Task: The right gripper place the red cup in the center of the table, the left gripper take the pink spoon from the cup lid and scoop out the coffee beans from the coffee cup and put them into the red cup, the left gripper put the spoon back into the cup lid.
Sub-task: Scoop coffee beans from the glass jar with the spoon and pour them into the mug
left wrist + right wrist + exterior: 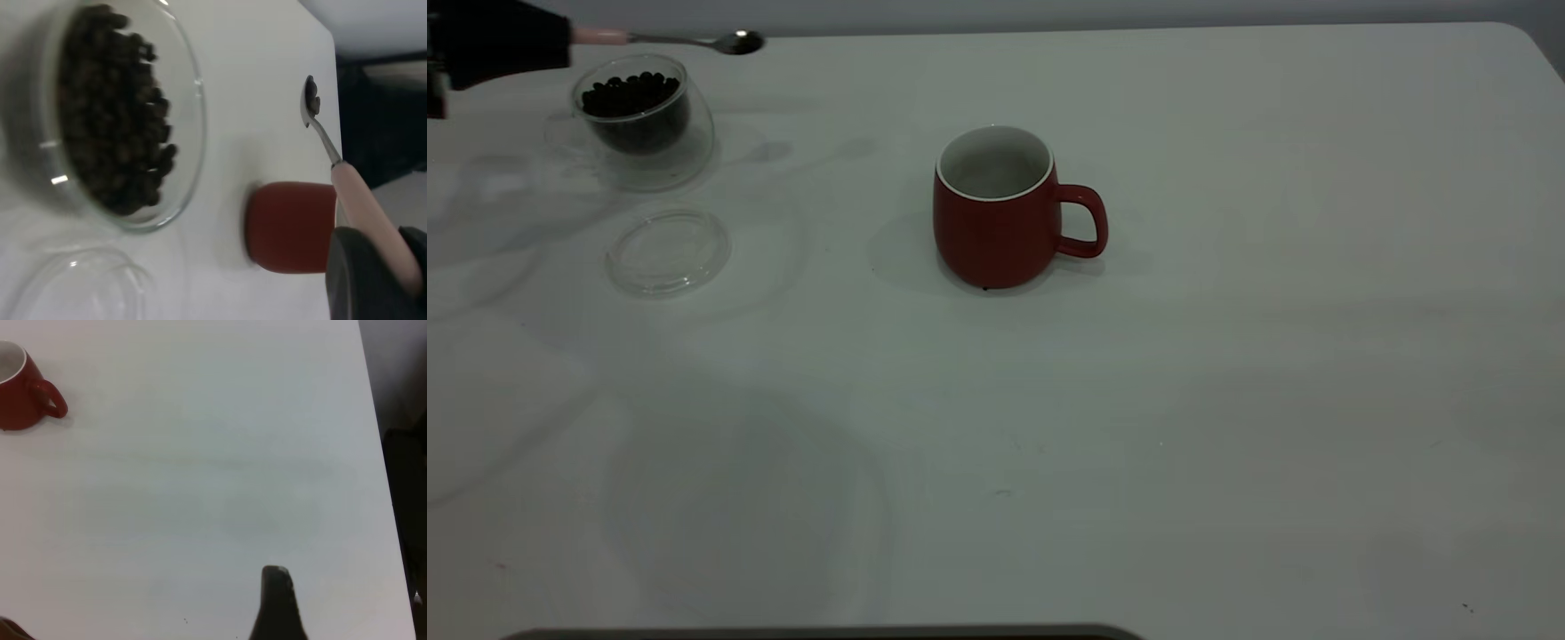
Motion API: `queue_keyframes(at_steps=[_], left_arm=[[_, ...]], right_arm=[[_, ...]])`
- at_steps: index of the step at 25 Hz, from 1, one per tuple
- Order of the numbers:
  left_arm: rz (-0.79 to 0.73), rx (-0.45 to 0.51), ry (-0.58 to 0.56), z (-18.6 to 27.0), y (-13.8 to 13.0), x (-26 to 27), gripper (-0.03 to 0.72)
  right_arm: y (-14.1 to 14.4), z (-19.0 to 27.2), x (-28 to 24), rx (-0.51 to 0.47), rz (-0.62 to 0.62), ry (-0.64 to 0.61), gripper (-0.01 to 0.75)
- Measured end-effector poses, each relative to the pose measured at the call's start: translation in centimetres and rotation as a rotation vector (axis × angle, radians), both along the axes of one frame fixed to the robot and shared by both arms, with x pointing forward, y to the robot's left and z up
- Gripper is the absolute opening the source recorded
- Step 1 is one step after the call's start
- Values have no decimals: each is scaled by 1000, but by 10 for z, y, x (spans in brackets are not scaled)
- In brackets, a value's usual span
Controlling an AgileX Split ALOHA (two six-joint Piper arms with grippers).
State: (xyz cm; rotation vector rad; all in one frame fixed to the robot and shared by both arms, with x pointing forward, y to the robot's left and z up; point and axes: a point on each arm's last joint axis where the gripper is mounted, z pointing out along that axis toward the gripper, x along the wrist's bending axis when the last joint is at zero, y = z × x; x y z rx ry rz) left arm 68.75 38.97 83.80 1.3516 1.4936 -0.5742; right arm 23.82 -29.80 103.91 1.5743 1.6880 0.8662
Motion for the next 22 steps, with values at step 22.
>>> queue_keyframes(at_steps=[22], left_arm=[[-269,1,-2,0,-122,8,127]], right_arm=[[0,0,0,0,0,0,590]])
